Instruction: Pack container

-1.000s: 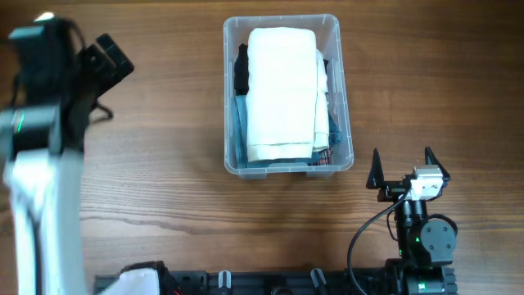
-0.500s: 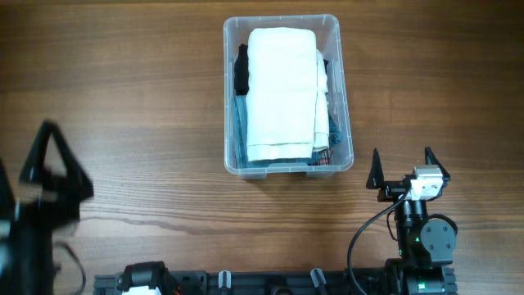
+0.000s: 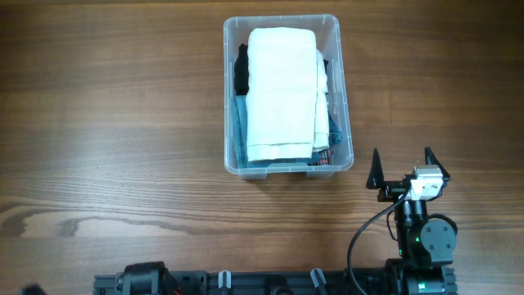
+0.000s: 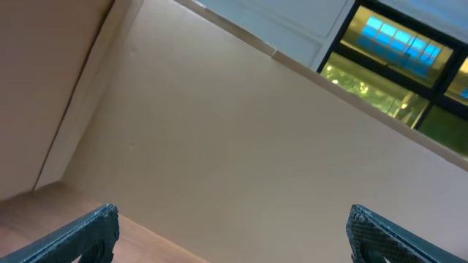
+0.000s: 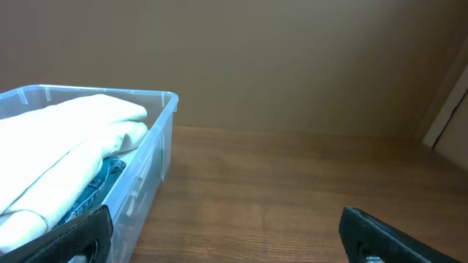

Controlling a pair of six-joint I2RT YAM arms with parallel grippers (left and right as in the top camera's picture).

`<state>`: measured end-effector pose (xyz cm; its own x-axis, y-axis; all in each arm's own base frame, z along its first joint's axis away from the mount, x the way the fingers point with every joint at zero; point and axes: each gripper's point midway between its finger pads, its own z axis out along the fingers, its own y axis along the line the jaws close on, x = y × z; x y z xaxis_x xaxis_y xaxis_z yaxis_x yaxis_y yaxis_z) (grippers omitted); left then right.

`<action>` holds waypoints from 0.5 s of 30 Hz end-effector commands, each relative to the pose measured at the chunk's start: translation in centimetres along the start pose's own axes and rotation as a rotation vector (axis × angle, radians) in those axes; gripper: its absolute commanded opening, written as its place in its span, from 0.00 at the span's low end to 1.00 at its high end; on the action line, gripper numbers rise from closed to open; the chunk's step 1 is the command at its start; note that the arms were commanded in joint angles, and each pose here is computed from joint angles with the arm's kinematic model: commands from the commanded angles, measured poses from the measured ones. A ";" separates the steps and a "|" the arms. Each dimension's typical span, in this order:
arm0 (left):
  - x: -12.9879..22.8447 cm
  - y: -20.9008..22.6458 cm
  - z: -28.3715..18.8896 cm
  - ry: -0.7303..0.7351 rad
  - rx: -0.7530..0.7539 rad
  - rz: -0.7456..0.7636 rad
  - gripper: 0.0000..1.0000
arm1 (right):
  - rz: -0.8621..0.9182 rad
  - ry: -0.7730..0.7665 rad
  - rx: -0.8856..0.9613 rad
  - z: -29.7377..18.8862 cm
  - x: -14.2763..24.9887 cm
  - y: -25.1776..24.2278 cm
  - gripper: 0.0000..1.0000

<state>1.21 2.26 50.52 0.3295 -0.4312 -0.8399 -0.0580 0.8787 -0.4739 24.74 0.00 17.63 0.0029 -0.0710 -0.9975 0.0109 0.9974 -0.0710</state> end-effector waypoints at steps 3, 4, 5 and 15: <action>4.8 2.8 -1.8 0.131 -0.065 0.002 1.00 | 0.015 -0.009 0.024 -0.1 -0.2 -0.5 1.00; 5.6 3.2 -1.9 0.152 -0.078 0.007 1.00 | 0.016 -0.009 0.023 -0.1 -0.2 -0.5 1.00; 6.6 3.9 -1.8 0.174 -0.104 0.014 1.00 | 0.016 -0.009 0.023 -0.1 -0.2 -0.5 1.00; 16.0 8.4 -1.0 0.384 -0.195 0.037 1.00 | 0.016 -0.009 0.023 -0.1 -0.2 -0.5 1.00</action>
<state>4.55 2.74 35.38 -0.0226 -0.4635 -0.8858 -0.2577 0.8588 -0.4428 24.74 0.00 17.62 0.0025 -0.0710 -0.9975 0.0109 0.9974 -0.0710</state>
